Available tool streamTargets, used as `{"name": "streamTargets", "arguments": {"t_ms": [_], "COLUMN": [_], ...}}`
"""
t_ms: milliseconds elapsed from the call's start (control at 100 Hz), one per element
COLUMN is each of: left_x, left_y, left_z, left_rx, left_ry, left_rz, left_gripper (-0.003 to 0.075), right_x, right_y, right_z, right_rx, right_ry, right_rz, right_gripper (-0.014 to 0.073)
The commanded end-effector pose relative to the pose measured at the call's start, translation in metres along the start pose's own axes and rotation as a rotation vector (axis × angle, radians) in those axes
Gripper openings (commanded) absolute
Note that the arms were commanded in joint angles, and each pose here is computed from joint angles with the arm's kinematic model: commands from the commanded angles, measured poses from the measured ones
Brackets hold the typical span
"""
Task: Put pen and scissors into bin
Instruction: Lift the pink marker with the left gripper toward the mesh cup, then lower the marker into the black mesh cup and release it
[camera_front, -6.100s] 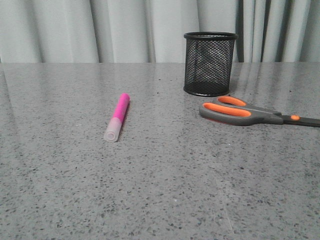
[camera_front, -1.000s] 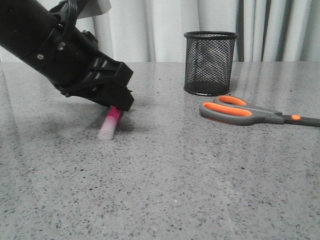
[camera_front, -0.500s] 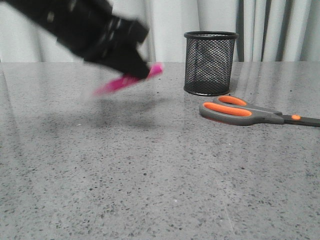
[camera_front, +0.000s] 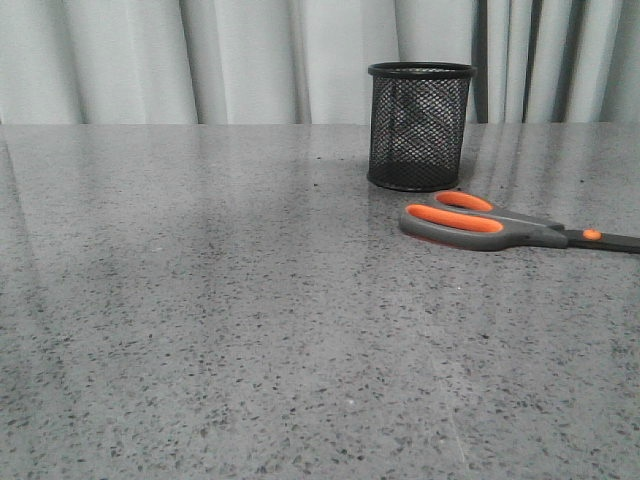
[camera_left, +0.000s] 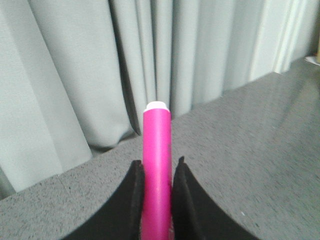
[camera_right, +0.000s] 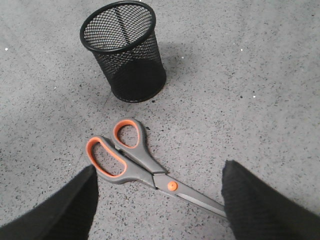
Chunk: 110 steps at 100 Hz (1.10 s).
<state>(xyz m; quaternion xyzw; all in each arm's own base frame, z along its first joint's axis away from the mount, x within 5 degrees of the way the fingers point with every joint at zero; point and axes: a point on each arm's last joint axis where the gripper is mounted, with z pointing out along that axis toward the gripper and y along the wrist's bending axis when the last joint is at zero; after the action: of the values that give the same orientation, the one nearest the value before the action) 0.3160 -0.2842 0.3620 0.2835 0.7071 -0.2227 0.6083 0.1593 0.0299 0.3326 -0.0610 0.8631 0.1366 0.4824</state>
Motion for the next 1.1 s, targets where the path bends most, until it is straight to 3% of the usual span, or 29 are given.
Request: {"name": "streamTargets", "arguments": {"t_ms": [0,430,830,950,1090], "left_x": [-0.025,-0.004,0.002,0.002,0.002], "left_y": [-0.003,-0.009,-0.013,-0.014,-0.014], "left_z": [0.002,0.062,0.065,0.065,0.065], "left_rx": [-0.043,-0.037,0.01,0.015,0.015], "left_ry": [-0.115,-0.104,-0.059,-0.054,-0.054], "left_rz": [-0.014,-0.012,-0.011,-0.01,-0.01], "left_gripper": [-0.0019,-0.0019,-0.0013,0.005,0.0216], "right_x": [-0.015,-0.015,-0.015,-0.015,-0.014], "right_y": [0.001,0.001,0.001,0.001,0.001], "right_z": [-0.005,-0.005,-0.005,-0.005,-0.005], "right_rx": [0.01,0.012,0.016,0.016,0.014], "right_ry": [-0.085,-0.083,-0.081,-0.081,-0.078], "right_rz": [-0.011,-0.015,-0.021,-0.021,-0.021], "right_gripper": [0.0474,0.0474,0.0474,0.0474,0.0474]}}
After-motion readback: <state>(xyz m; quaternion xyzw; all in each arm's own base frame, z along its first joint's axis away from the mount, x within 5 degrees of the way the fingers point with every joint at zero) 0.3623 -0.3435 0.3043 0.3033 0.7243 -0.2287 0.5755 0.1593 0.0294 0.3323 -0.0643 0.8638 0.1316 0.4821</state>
